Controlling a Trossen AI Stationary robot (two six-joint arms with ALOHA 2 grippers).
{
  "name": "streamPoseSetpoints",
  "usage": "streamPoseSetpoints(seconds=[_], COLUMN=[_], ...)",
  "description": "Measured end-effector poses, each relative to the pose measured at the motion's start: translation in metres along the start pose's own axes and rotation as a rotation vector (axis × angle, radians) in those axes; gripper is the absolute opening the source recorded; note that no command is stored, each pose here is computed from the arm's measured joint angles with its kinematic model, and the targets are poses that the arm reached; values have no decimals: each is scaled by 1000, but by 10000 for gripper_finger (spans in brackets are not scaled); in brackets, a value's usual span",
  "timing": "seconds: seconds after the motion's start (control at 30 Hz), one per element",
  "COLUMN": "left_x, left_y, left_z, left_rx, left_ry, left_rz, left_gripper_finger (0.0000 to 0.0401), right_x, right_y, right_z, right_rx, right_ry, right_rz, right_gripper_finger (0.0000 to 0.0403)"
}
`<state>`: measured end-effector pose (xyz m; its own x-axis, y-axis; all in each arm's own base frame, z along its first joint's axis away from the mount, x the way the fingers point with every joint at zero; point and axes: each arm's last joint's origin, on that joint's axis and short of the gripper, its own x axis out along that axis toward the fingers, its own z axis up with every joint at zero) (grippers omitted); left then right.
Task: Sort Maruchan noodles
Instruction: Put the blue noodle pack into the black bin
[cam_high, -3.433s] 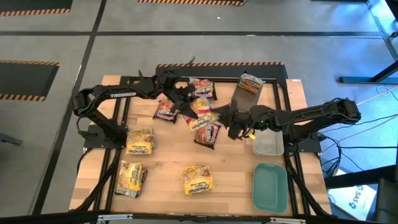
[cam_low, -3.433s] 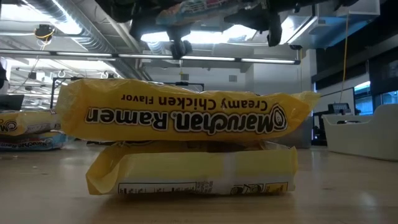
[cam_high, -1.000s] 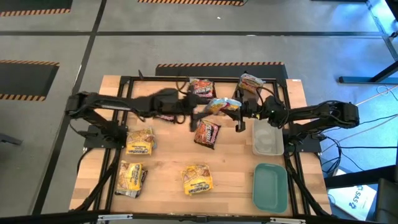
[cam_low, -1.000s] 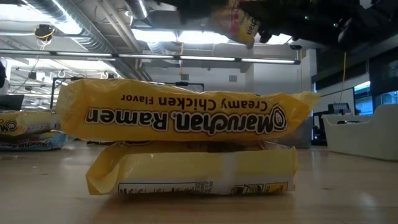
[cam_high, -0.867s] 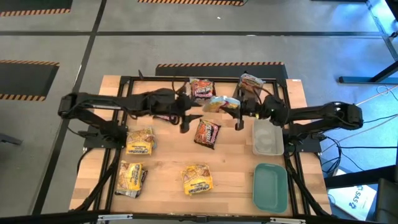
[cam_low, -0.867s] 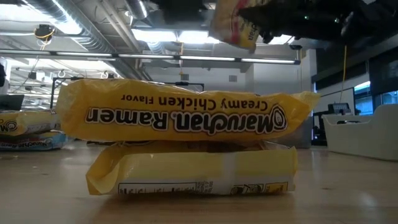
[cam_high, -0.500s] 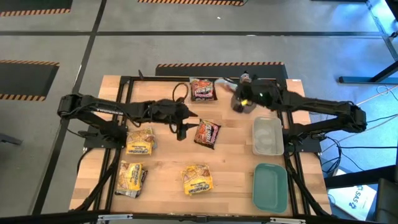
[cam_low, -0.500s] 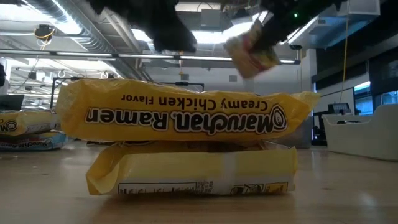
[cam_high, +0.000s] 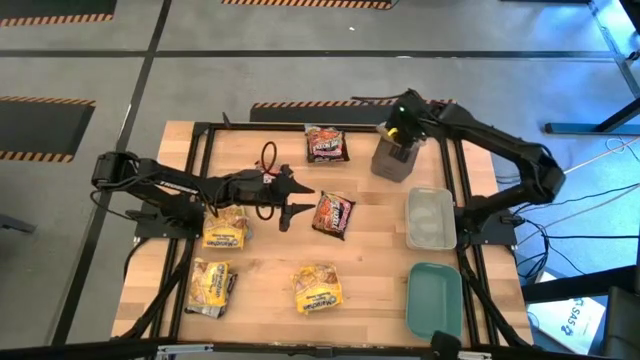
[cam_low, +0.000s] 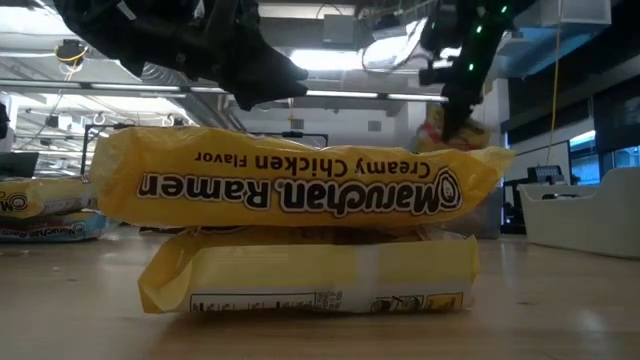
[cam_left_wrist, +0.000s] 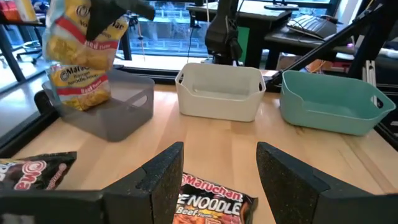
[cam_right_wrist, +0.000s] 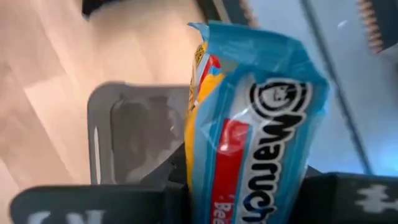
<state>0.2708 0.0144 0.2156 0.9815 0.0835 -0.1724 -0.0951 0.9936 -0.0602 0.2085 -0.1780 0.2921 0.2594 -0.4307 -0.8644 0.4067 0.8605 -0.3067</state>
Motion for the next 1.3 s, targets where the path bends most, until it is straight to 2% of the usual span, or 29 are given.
streamPoseSetpoints(seconds=[0.2, 0.4, 0.6, 0.9, 1.03, 1.3], left_x=[0, 0, 0, 0, 0, 0], left_y=[0, 0, 0, 0, 0, 0], left_z=[0, 0, 0, 0, 0, 0], left_rx=[-2, -2, -2, -2, -2, -2], left_ry=[1, 1, 1, 1, 1, 1], left_rz=[0, 1, 1, 1, 1, 1], left_gripper_finger=[196, 196, 196, 196, 196, 196], right_x=[36, 52, 73, 109, 112, 111], right_y=[-11, -9, -6, -2, -3, -5], right_z=[-3, -8, -8, -6, -5, -4], right_rx=[-9, -41, -71, -181, -201, -217], right_ry=[121, 234, 296, 353, 353, 376], right_rz=[44, 42, 66, 87, 45, -21], right_gripper_finger=[87, 90, 88, 91, 115, 195])
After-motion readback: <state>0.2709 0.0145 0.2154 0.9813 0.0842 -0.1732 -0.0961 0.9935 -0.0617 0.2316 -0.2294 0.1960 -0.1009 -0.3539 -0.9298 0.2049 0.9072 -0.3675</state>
